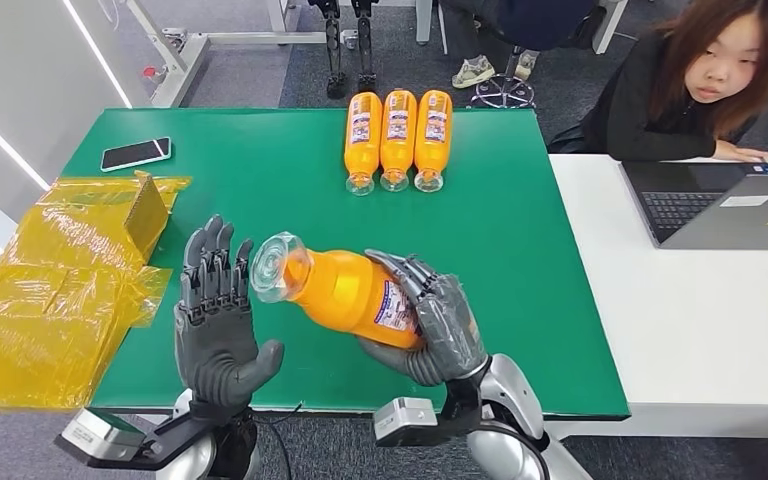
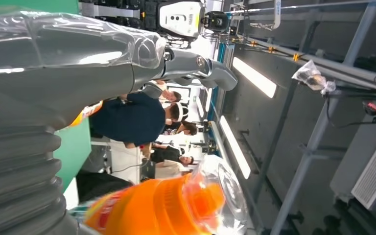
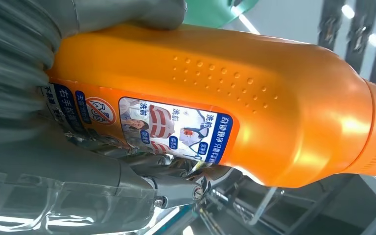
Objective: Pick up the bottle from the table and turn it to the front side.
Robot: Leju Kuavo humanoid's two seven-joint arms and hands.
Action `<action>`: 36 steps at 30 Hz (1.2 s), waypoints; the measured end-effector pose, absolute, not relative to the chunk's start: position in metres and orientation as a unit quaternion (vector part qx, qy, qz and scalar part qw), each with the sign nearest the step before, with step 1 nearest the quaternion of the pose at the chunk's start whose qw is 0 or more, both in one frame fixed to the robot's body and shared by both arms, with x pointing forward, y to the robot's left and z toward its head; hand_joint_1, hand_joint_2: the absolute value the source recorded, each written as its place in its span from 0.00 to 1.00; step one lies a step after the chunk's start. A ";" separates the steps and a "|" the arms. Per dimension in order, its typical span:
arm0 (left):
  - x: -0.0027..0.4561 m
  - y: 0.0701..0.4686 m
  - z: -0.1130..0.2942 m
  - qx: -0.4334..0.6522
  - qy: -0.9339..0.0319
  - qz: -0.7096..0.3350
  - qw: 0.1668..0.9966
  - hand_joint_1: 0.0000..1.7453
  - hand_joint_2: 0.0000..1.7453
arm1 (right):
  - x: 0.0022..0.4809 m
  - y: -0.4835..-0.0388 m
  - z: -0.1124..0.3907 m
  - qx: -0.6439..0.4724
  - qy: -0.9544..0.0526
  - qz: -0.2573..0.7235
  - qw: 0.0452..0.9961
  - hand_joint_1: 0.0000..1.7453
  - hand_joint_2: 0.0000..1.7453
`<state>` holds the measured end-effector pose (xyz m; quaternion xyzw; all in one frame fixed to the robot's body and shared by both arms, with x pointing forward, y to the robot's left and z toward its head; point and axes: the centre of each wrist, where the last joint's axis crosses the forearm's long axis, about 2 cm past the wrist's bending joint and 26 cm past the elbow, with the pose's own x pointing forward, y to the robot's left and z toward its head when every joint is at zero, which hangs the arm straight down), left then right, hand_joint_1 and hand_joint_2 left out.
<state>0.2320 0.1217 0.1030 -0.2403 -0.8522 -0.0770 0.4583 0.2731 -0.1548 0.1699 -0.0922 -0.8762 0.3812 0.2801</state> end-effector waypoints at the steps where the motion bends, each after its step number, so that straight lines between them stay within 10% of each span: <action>1: 0.233 0.121 0.104 -0.241 -0.853 -0.077 0.457 0.00 1.00 | 0.271 -0.151 0.167 -0.080 -0.877 0.381 0.283 1.00 1.00; 14: 0.243 0.115 0.113 -0.250 -0.857 -0.076 0.444 0.00 1.00 | 0.249 -0.095 0.151 0.038 -0.853 0.409 0.321 1.00 1.00; 18: 0.243 0.115 0.113 -0.256 -0.856 -0.074 0.444 0.93 1.00 | 0.249 -0.089 0.150 0.045 -0.851 0.411 0.325 1.00 1.00; 36: 0.245 0.118 0.112 -0.269 -0.853 -0.080 0.441 1.00 1.00 | 0.248 -0.084 0.155 0.043 -0.846 0.417 0.330 0.90 1.00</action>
